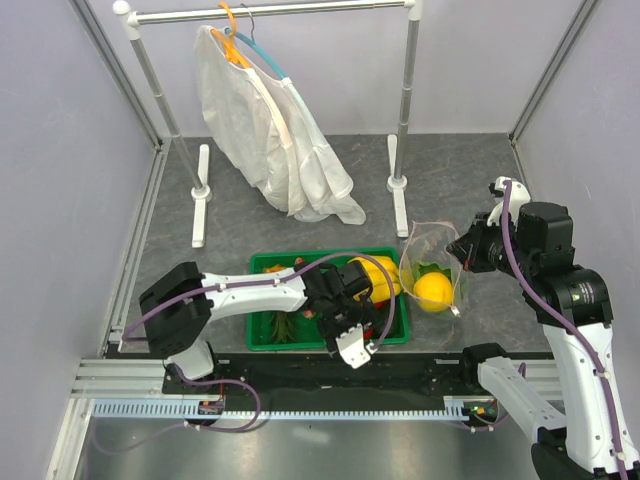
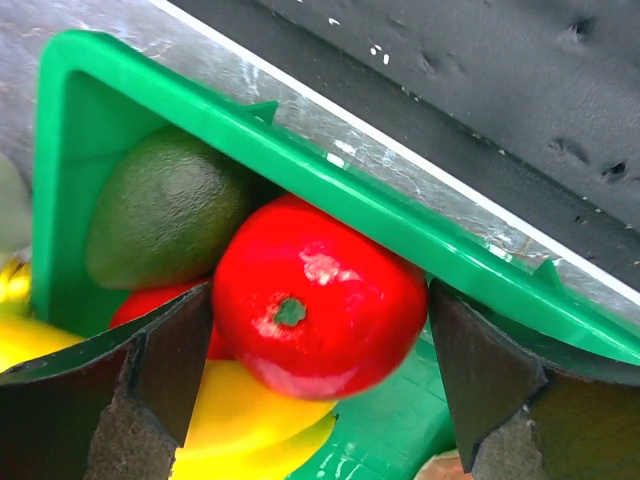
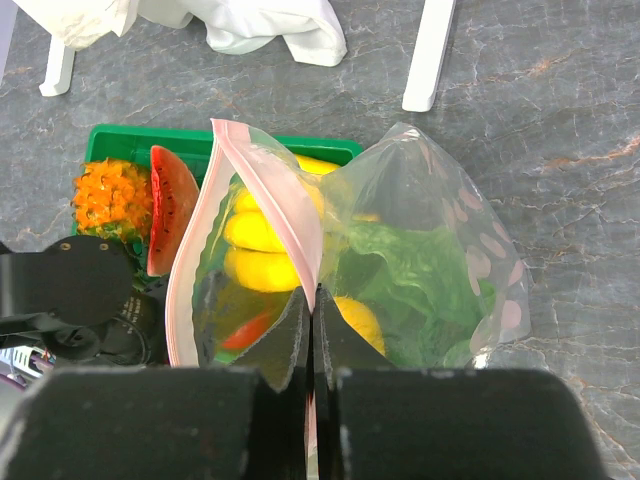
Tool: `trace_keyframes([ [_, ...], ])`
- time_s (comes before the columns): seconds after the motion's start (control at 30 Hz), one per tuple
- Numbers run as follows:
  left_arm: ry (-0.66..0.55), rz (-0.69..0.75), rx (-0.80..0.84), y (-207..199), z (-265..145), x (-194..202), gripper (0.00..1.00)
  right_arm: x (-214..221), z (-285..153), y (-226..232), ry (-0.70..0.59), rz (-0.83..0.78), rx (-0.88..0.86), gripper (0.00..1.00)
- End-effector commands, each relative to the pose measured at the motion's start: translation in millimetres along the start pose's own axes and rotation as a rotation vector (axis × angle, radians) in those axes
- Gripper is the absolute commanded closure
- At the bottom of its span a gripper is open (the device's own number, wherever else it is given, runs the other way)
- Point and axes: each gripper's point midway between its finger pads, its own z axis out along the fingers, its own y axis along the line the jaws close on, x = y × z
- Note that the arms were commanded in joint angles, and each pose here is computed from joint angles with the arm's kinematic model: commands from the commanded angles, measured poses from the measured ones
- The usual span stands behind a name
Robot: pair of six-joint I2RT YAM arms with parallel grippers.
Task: Place the food in the zip-top bag and seal the zipper
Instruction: Pick up the fake fruit from the bin, then place the fake fruit in the zipper food storage bag.
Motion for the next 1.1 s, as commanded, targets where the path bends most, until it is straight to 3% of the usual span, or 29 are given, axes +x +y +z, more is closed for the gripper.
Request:
trace_keyframes([
  [0.0, -0.002, 0.091, -0.001, 12, 5, -3, 0.09, -8, -2, 4, -0.033, -0.007, -0.017, 1.00],
  [0.13, 0.000, 0.096, 0.030, 8, 5, -2, 0.18, -8, -2, 3, -0.034, -0.010, -0.012, 1.00],
  [0.3, -0.067, 0.101, -0.051, 19, -30, -30, 0.35, -6, -1, 3, -0.027, -0.008, -0.012, 1.00],
  [0.43, -0.111, 0.108, -0.107, 19, -61, -52, 0.43, -6, 1, 2, -0.028, -0.005, -0.012, 1.00],
  [0.57, -0.161, 0.100, -0.190, 23, -91, -71, 0.44, -9, -1, 2, -0.034, -0.006, -0.008, 1.00],
  [0.7, -0.299, 0.034, -0.347, 50, -140, -114, 0.44, -11, -3, 5, -0.042, -0.005, -0.019, 1.00],
  [0.93, -0.462, -0.213, -0.611, 140, -214, -154, 0.42, -9, -2, 6, -0.035, -0.002, -0.025, 1.00],
  [1.07, -0.490, -0.366, -0.606, 172, -200, -147, 0.41, -14, -4, 7, -0.046, -0.006, -0.025, 1.00],
])
